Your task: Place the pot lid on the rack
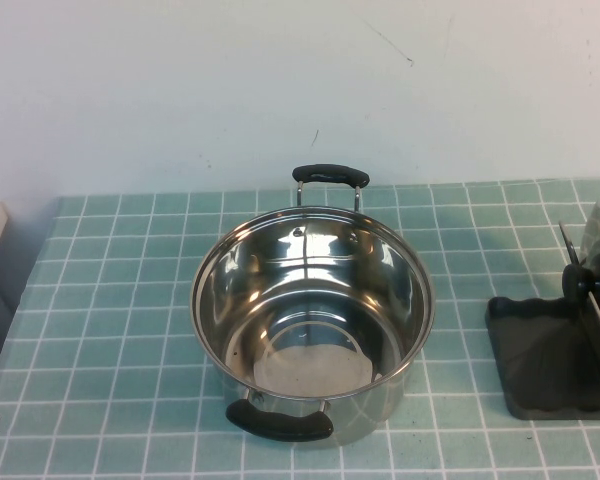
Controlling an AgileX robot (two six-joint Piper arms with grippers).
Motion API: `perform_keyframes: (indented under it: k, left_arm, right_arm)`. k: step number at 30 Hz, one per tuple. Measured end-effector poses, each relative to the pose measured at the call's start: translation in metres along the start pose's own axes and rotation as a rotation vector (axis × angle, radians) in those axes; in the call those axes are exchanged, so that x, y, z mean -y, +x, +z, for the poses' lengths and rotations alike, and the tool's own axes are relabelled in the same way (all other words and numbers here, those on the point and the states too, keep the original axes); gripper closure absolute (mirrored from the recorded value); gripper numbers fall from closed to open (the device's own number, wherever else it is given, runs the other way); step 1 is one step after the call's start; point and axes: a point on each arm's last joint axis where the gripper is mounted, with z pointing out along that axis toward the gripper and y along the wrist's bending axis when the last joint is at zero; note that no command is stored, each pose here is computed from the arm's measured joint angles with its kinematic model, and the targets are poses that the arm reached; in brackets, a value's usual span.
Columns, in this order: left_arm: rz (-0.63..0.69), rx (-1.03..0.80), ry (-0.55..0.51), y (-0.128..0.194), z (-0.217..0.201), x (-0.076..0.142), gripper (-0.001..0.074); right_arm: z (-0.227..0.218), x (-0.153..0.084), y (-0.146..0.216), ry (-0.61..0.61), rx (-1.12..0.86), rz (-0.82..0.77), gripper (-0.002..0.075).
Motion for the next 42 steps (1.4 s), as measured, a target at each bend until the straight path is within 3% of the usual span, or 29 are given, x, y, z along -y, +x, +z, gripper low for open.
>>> perform_keyframes:
  k: [6, 15, 22, 28, 34, 42]
  left_arm:
    - [0.089, -0.039, 0.082, 0.006, 0.0, 0.007, 0.0737]
    - [0.109, -0.068, 0.189, 0.009, -0.002, 0.017, 0.0737]
    - [0.118, -0.088, 0.263, 0.011, -0.003, 0.023, 0.0737]
    - [0.119, -0.1, 0.312, 0.012, -0.005, 0.027, 0.0737]
    - [0.121, -0.114, 0.368, 0.014, -0.007, 0.032, 0.0737]
    - [0.122, -0.13, 0.431, 0.015, -0.009, 0.037, 0.0737]
  right_arm:
    - [0.0, -0.006, 0.006, -0.062, -0.062, 0.001, 0.0727]
    - [0.0, -0.007, 0.007, -0.076, -0.081, 0.013, 0.0727]
    - [0.011, 0.011, 0.037, 0.129, -0.174, -0.088, 0.0727]
    - [0.03, 0.023, 0.092, 0.385, -0.115, 0.062, 0.0727]
    - [0.041, 0.011, 0.158, 0.399, -0.293, 0.258, 0.0727]
    - [0.042, 0.007, 0.17, 0.403, -0.313, 0.356, 0.0727]
